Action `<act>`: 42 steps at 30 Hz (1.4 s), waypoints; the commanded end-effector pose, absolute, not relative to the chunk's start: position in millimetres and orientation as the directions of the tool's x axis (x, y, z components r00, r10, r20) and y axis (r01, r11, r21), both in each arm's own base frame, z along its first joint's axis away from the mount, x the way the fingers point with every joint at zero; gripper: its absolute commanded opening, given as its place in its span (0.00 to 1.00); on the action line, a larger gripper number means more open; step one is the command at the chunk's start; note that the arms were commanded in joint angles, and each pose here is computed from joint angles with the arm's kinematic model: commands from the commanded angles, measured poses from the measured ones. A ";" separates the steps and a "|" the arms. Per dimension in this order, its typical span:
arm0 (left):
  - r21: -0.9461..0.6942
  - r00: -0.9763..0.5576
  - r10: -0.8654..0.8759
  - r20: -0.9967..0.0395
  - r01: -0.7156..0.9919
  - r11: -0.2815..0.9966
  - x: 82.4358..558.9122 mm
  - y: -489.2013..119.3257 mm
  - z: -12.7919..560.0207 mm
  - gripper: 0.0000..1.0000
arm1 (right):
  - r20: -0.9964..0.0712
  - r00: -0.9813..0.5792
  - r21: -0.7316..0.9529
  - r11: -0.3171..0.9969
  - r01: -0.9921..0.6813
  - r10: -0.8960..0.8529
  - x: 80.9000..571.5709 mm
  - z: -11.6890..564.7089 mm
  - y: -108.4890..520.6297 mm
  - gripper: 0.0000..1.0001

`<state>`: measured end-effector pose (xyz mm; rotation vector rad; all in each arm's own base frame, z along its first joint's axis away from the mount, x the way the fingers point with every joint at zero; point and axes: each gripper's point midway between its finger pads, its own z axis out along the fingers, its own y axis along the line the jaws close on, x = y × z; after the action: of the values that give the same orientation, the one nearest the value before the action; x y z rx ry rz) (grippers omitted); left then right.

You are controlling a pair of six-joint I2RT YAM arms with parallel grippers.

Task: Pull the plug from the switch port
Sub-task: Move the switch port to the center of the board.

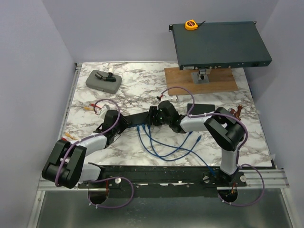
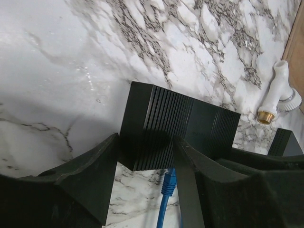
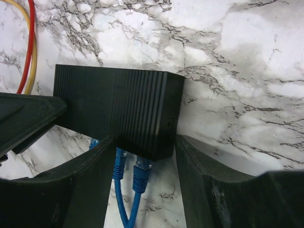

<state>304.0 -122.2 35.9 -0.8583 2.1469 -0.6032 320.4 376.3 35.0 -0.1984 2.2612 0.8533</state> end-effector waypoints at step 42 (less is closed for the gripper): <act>-0.767 -0.462 -0.705 -0.538 -0.077 0.637 249.2 -143.9 104.6 0.98 | -0.791 -0.550 0.462 0.851 -0.250 0.268 280.5 121.9 260.6 0.85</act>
<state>253.3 -143.1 105.4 -0.6349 2.0092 -0.7784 281.2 275.3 135.2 -0.0667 2.0199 0.7338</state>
